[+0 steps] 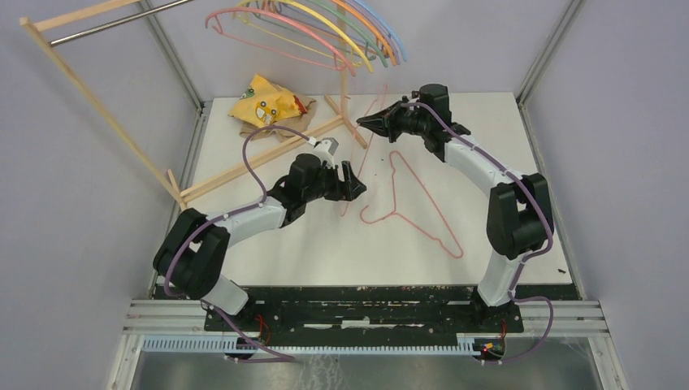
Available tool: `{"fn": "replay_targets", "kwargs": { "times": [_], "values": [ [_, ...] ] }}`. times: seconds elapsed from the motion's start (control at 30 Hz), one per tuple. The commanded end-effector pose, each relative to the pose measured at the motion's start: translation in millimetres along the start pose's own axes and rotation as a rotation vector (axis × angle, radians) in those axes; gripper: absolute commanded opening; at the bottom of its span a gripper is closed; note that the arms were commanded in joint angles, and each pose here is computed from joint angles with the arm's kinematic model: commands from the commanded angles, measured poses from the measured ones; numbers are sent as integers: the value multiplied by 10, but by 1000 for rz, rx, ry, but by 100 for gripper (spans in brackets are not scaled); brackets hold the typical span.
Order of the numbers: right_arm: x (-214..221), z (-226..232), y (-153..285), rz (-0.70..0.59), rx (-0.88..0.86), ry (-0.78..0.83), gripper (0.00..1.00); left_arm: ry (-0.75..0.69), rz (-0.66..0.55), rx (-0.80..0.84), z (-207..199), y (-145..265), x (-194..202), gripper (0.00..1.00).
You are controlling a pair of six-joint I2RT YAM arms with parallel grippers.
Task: Organize the hangers
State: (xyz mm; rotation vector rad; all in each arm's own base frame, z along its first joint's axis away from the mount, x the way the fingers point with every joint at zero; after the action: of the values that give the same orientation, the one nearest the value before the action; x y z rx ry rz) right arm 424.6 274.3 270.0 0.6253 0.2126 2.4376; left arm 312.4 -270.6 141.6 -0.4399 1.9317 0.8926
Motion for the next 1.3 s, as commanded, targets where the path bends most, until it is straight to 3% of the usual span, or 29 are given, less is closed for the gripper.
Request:
{"fn": "replay_targets", "kwargs": {
  "times": [0.0, 0.07, 0.17, 0.2, 0.27, 0.33, 0.4, 0.43, 0.53, 0.6, 0.8, 0.93, 1.03, 1.27],
  "values": [
    [299, 446, 132, 116, -139, 47, 1, -55, -35, 26, -68, -55, -144, 76],
    [317, 468, 137, 131, -141, 47, 0, -53, -33, 28, -74, -52, -146, 58],
    [335, 459, 142, 150, -139, 42, 1, -52, -31, 18, -74, -23, -168, 13],
    [342, 443, 146, 158, -134, 42, 1, -50, -29, 6, -58, -5, -161, 5],
    [348, 388, 145, 169, -119, 56, 1, -46, -23, -30, -18, 50, -154, 3],
    [334, 250, 159, 183, -62, 89, 15, -38, -5, -95, 58, 121, -139, 3],
    [285, 54, 219, 174, 30, 165, 23, -16, 25, -201, 182, 223, -114, 3],
    [227, -61, 279, 142, 92, 205, 27, -5, 39, -277, 273, 293, -101, 3],
    [31, -475, 578, 16, 355, 417, 55, 26, 56, -417, 414, 529, -85, 3],
    [-139, -640, 741, -63, 502, 544, 61, 45, 48, -493, 474, 707, -108, 3],
    [-525, -862, 1075, -213, 779, 763, 65, 64, 29, -682, 620, 1119, -347, 3],
    [-758, -985, 1288, -309, 946, 889, 74, 80, 3, -801, 744, 1338, -618, 3],
    [-852, -1070, 1382, -338, 1001, 945, 69, 25, -24, -905, 822, 1518, -883, 3],
    [-853, -1186, 1326, -291, 992, 947, 72, -78, -65, -1113, 983, 1827, -1377, 3]
  ]
}}
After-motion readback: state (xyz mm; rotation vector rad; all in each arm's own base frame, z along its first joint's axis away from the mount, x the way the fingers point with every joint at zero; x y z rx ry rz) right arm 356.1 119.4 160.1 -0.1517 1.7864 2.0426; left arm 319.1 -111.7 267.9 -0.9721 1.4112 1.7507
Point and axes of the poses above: each gripper's point midway between its finger pads, its own y axis back along the fingers, its own z axis along the line the jaws close on, x = y × z, the point moved 3 cm from there along y, back along the fingers, and after that the axes turned 15 degrees about -y, right-handed, at the moved point
